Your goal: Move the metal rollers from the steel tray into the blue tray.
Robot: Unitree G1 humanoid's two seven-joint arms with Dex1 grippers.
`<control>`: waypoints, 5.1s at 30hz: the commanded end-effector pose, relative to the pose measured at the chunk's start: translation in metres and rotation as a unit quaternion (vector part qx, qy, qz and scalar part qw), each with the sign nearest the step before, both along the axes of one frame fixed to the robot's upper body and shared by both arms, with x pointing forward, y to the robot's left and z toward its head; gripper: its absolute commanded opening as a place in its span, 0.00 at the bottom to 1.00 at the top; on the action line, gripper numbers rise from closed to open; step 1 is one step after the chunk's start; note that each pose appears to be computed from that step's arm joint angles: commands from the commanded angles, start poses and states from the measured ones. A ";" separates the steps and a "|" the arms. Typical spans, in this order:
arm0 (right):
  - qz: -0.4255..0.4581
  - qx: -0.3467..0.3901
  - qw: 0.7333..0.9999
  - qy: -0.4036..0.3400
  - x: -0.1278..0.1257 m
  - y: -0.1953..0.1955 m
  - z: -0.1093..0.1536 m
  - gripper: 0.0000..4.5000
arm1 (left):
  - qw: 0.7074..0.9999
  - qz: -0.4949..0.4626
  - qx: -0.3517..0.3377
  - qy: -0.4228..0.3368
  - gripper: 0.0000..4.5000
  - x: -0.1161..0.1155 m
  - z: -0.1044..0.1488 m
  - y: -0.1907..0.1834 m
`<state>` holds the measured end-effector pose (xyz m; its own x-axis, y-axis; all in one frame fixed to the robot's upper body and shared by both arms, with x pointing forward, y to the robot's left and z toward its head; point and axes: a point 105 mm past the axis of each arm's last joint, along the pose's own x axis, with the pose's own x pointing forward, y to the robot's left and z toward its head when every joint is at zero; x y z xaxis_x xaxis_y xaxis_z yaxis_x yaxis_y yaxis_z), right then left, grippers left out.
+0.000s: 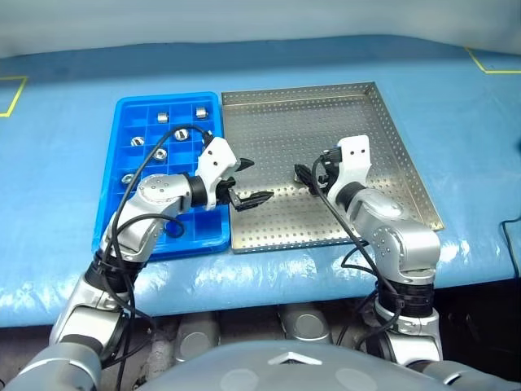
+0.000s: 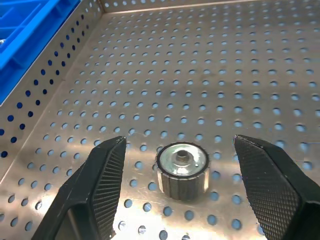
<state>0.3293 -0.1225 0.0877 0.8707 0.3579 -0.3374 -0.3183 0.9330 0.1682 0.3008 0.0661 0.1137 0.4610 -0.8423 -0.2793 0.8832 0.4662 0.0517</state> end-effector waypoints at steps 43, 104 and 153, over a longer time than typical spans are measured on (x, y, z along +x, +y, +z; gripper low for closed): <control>0.393 0.077 0.916 0.011 -0.072 0.192 0.033 0.38 | 0.951 0.288 0.061 -0.092 1.00 -0.008 0.049 0.146; 0.192 -0.020 0.975 -0.112 -0.030 0.087 0.068 0.93 | 0.982 0.181 -0.014 -0.055 1.00 0.006 0.034 0.072; 0.036 -0.021 0.999 -0.009 -0.041 -0.015 0.036 0.38 | 0.983 0.143 -0.024 -0.114 1.00 0.022 0.056 0.048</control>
